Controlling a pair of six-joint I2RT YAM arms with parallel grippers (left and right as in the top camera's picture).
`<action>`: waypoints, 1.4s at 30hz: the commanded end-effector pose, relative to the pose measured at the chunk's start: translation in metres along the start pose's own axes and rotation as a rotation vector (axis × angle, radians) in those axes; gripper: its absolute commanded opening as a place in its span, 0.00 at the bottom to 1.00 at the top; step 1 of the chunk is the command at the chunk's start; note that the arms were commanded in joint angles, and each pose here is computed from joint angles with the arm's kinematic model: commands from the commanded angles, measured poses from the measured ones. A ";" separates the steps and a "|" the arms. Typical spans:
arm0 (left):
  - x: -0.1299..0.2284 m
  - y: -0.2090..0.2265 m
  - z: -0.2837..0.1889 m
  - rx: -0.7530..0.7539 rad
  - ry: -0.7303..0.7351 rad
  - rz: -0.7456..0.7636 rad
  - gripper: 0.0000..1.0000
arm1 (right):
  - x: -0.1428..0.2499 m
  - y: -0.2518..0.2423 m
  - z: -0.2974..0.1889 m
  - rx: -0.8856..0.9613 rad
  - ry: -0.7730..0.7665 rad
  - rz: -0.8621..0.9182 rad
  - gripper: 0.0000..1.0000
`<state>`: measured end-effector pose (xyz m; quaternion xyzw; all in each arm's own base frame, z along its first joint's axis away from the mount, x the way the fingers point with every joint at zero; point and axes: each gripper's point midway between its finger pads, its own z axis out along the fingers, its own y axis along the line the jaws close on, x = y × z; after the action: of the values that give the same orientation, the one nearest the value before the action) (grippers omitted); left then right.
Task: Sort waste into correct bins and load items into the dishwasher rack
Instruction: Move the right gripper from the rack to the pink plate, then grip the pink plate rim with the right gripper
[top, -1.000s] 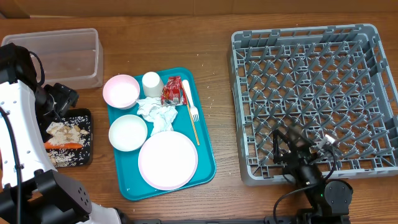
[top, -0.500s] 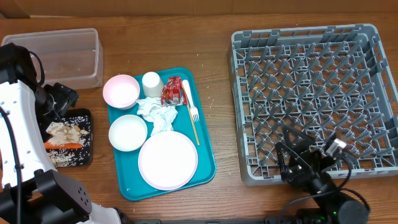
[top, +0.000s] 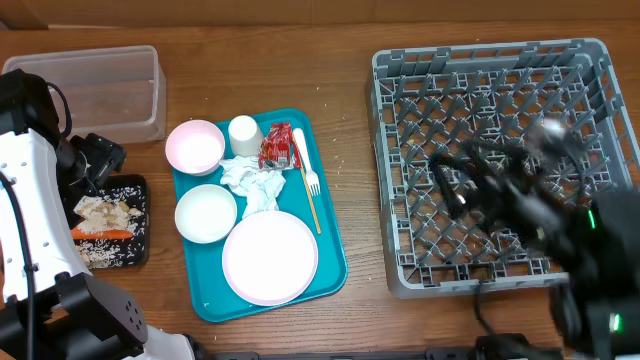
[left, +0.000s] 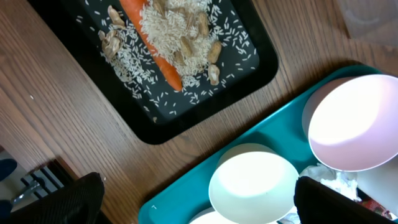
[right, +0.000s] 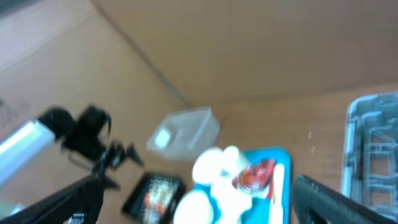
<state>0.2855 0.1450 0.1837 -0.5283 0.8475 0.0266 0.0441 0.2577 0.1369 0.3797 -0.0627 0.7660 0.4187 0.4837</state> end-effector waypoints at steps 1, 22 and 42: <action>-0.003 0.002 -0.011 0.015 -0.036 0.003 1.00 | -0.006 0.011 0.029 0.007 0.109 -0.159 1.00; -0.003 0.001 -0.011 0.015 -0.036 0.003 1.00 | 0.221 -0.038 0.195 0.328 0.926 -0.305 1.00; -0.003 0.001 -0.011 0.015 -0.036 0.003 1.00 | 0.326 -0.074 0.176 0.416 1.298 -0.098 0.60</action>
<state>0.2854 0.1450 0.1837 -0.5284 0.8475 0.0268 0.0442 0.2538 0.3022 0.0497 -0.2405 0.9644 0.1032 -0.0372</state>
